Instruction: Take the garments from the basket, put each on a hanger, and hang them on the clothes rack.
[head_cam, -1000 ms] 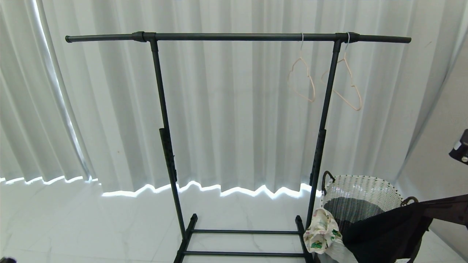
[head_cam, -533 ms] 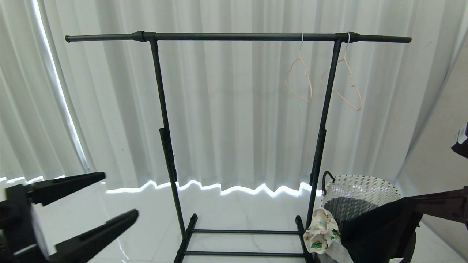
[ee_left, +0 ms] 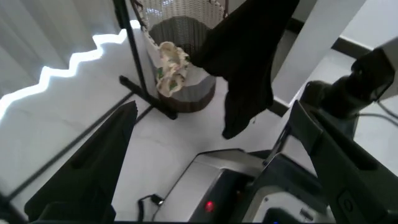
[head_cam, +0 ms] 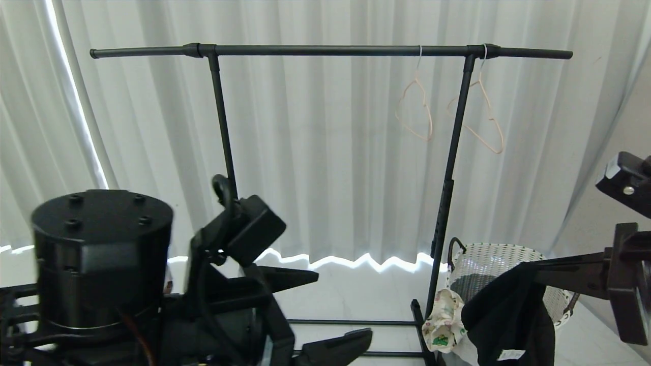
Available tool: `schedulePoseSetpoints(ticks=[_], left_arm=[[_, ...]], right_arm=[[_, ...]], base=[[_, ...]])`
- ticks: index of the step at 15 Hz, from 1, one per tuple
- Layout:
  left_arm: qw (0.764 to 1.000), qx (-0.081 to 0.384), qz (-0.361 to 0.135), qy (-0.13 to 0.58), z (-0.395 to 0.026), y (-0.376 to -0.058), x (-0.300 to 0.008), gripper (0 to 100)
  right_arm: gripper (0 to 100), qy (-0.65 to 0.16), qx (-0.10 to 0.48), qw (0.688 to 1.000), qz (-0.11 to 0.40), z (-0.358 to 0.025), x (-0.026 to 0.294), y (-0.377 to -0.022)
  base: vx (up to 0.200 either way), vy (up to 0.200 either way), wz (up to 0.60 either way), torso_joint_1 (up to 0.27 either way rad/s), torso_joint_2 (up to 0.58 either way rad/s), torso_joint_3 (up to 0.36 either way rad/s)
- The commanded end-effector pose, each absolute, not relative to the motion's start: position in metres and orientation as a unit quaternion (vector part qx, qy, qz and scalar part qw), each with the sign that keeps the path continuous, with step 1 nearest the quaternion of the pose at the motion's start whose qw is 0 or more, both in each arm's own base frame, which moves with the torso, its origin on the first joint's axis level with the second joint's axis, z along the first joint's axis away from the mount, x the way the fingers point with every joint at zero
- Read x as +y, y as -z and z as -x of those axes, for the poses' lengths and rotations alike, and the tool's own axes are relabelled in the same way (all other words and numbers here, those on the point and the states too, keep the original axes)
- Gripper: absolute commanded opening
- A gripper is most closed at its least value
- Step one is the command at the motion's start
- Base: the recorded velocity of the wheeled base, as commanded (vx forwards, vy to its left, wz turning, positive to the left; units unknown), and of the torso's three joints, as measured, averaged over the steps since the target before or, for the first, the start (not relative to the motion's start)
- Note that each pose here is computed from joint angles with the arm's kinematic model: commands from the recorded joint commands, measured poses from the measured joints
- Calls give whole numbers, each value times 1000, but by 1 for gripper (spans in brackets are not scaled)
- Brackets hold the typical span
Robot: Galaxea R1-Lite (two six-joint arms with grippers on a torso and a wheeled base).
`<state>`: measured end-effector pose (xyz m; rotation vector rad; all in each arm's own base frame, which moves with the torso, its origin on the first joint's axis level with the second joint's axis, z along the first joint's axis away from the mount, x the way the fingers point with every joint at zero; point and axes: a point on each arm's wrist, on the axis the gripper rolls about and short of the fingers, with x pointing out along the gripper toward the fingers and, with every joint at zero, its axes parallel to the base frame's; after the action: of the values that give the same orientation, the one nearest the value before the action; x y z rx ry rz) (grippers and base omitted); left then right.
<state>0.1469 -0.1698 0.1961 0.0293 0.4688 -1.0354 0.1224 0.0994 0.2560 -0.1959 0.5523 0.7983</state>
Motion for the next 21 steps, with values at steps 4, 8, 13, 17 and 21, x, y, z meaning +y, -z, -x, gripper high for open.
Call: schedulePoseSetpoints(ticks=[4,8,13,17,21], left_arm=[[828,252,-45,499,-148,-158,-237,100],[822,270,-56,498,-150,-145,-246,100],[803,291,-57,517,-161,-131,-263,100],[814,315,-60,485,-188,-97,-269,100],[815,328,-75,472,-184,-66,-271,100]], right_arm=[[0,-396,271,872,99,-143,123,-246],[0,-417,281,860,85,-138,136,-243],[0,-449,257,853,63,-132,152,-249],[0,-464,240,851,60,-125,152,-258],[0,-465,236,851,60,-124,151,-260]], base=[[0,0,0,0,0,0],[0,0,0,0,0,0],[0,0,0,0,0,0],[0,0,0,0,0,0],[0,0,0,0,0,0]])
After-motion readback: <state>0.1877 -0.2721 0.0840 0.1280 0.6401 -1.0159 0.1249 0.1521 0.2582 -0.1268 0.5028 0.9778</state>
